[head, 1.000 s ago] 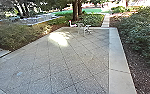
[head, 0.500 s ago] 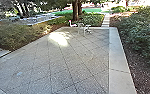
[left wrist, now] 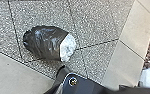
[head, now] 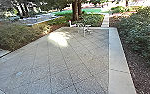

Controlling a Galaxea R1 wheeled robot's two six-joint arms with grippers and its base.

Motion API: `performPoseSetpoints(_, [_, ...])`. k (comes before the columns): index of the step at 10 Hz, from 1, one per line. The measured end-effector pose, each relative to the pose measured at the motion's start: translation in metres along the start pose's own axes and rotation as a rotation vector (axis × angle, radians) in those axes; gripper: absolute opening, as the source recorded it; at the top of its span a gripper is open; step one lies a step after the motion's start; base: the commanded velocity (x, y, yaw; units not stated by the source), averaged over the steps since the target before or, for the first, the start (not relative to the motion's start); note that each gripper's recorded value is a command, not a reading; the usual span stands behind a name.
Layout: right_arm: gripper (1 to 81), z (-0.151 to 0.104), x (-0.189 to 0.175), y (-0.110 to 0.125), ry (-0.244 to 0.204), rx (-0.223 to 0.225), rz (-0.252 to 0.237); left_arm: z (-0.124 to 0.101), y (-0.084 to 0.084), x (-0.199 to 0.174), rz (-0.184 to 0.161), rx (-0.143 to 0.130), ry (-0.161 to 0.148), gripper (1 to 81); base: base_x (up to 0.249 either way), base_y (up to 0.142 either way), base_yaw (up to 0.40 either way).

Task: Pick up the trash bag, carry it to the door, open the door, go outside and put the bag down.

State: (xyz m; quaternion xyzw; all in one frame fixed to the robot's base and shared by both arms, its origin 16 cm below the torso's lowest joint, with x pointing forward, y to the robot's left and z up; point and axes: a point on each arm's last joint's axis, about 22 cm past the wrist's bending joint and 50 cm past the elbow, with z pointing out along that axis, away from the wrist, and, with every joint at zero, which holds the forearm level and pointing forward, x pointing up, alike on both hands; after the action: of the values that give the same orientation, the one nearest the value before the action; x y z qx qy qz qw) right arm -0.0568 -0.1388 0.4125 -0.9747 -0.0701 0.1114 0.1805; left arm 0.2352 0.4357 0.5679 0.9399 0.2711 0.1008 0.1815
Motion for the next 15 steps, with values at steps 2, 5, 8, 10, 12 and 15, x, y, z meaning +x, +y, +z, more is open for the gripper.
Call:
performPoseSetpoints(2, [81.1,-0.002,0.0,0.001,0.024,-0.003,0.019,0.025,0.009,-0.038,0.033,-0.005,-0.058,81.1,0.0,0.0,0.0])
performPoseSetpoints(5, [81.1,-0.003,-0.01,0.0,0.055,0.001,0.09,0.079,0.029,-0.127,0.187,0.009,-0.21,81.1,0.0,0.0,0.0])
performPoseSetpoints(8, [81.1,-0.003,-0.025,-0.008,0.087,0.013,0.166,0.112,0.032,-0.243,0.343,0.012,-0.363,81.1,0.0,0.0,0.0])
performPoseSetpoints(10, [81.1,-0.003,-0.023,-0.01,0.129,0.019,0.203,0.116,0.016,-0.283,0.423,0.034,-0.373,81.1,0.0,0.0,0.0])
performPoseSetpoints(12, [81.1,-0.007,-0.007,-0.01,0.189,0.021,0.211,0.121,0.013,-0.312,0.474,0.038,-0.334,81.1,0.0,0.0,0.0])
performPoseSetpoints(15, [81.1,-0.011,0.01,-0.011,0.25,0.023,0.202,0.13,0.01,-0.323,0.52,0.063,-0.242,81.1,0.0,0.0,0.0])
